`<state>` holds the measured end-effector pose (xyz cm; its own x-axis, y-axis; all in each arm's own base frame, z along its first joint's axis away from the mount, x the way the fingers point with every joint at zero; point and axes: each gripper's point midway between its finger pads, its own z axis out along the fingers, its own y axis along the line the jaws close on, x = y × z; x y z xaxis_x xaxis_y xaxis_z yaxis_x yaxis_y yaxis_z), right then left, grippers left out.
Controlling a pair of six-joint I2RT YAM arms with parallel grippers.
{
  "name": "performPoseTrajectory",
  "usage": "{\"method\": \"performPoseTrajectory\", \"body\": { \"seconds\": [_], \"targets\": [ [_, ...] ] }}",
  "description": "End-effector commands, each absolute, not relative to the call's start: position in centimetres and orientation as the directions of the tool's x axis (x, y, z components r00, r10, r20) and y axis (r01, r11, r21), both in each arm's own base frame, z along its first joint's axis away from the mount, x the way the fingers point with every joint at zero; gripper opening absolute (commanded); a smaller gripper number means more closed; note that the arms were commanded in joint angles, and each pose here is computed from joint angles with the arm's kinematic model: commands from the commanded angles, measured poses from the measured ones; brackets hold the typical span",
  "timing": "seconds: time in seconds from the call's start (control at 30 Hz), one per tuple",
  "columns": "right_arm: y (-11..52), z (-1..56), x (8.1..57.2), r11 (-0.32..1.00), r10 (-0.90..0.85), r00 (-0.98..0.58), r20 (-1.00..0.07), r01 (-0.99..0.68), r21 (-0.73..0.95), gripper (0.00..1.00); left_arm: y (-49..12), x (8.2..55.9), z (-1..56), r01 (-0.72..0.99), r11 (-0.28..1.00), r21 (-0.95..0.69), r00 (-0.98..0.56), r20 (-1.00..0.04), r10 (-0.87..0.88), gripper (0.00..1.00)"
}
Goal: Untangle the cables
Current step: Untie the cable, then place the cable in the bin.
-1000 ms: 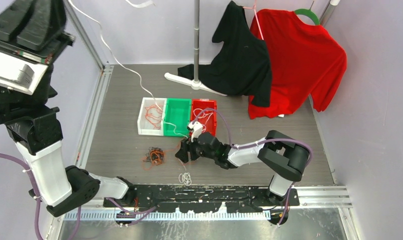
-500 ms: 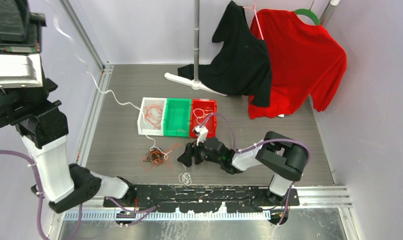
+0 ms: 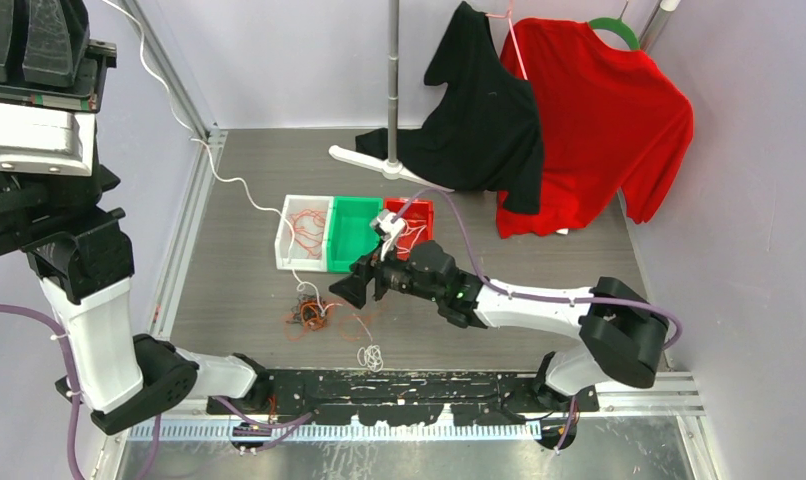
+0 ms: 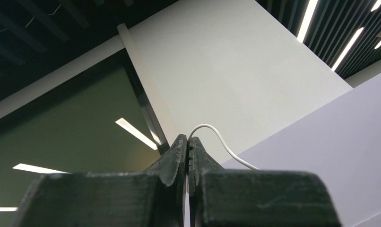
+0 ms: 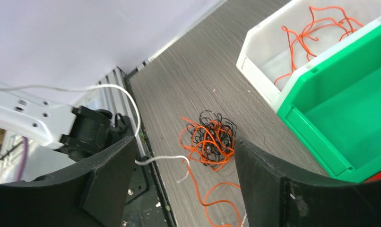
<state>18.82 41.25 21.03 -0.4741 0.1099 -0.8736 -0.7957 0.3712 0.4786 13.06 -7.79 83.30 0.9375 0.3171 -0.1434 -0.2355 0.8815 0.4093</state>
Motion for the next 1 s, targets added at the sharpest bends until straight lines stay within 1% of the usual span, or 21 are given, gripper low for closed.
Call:
{"method": "performPoseTrajectory", "body": {
  "seconds": [0.0, 0.17, 0.23, 0.3, 0.37, 0.47, 0.5, 0.53, 0.67, 0.73, 0.8, 0.9, 0.97],
  "targets": [
    [42.2, 17.0, 18.7, 0.386, -0.075, -0.451, -0.889, -0.835, 0.391, 0.81, -7.1, 11.5, 83.8, -0.275, 0.87, 0.409, 0.934, -0.101, 0.343, 0.0],
    [42.2, 11.9, 18.0, 0.387, -0.168, -0.492, -0.854, -0.83, 0.402, 0.82, -6.7, 10.3, 84.1, -0.328, 0.844, 0.425, 0.921, -0.055, 0.386, 0.0],
    [42.3, 10.7, 17.9, 0.388, -0.174, -0.507, -0.844, -0.823, 0.414, 0.78, -6.6, 9.9, 84.3, -0.354, 0.831, 0.429, 0.913, -0.034, 0.406, 0.0],
    [42.6, 10.2, 17.7, 0.377, -0.172, -0.52, -0.837, -0.819, 0.432, 0.73, -6.3, 9.4, 84.4, -0.38, 0.819, 0.43, 0.904, -0.015, 0.427, 0.0],
    [43.0, 9.9, 17.5, 0.368, -0.169, -0.532, -0.83, -0.815, 0.448, 0.62, -6.3, 9.2, 84.4, -0.401, 0.806, 0.436, 0.895, 0.001, 0.445, 0.0],
    [43.0, 9.4, 17.6, 0.382, -0.176, -0.549, -0.817, -0.803, 0.457, 0.32, -6.3, 8.6, 84.4, -0.446, 0.777, 0.445, 0.876, 0.038, 0.481, 0.0],
    [42.9, 9.1, 17.4, 0.384, -0.183, -0.553, -0.813, -0.801, 0.459, 0.27, -6.2, 8.4, 84.4, -0.469, 0.761, 0.448, 0.865, 0.058, 0.499, 0.0],
    [42.6, 8.7, 17.3, 0.387, -0.187, -0.558, -0.809, -0.798, 0.461, 0.24, -6.2, 8.1, 84.5, -0.493, 0.745, 0.45, 0.853, 0.079, 0.517, 0.0],
    [40.9, 7.0, 17.1, 0.436, -0.19, -0.576, -0.795, -0.775, 0.457, 0.23, -6.1, 6.2, 84.9, -0.614, 0.658, 0.436, 0.779, 0.202, 0.594, 0.0],
    [39.8, 6.0, 17.2, 0.475, -0.187, -0.581, -0.792, -0.759, 0.445, 0.23, -6.0, 5.0, 85.3, -0.692, 0.598, 0.404, 0.716, 0.276, 0.641, 0.0],
    [38.6, 4.9, 17.4, 0.518, -0.185, -0.585, -0.79, -0.741, 0.427, 0.23, -5.5, 3.5, 85.8, -0.741, 0.564, 0.364, 0.668, 0.325, 0.669, 0.0],
    [37.1, 3.3, 17.5, 0.567, -0.193, -0.593, -0.782, -0.718, 0.404, 0.25, -4.7, 1.3, 86.5, -0.798, 0.529, 0.289, 0.603, 0.383, 0.7, 0.0],
    [36.3, 2.6, 17.5, 0.592, -0.194, -0.597, -0.779, -0.704, 0.392, 0.28, -4.3, 0.3, 86.7, -0.82, 0.514, 0.251, 0.572, 0.401, 0.716, 0.0]
  ]
}}
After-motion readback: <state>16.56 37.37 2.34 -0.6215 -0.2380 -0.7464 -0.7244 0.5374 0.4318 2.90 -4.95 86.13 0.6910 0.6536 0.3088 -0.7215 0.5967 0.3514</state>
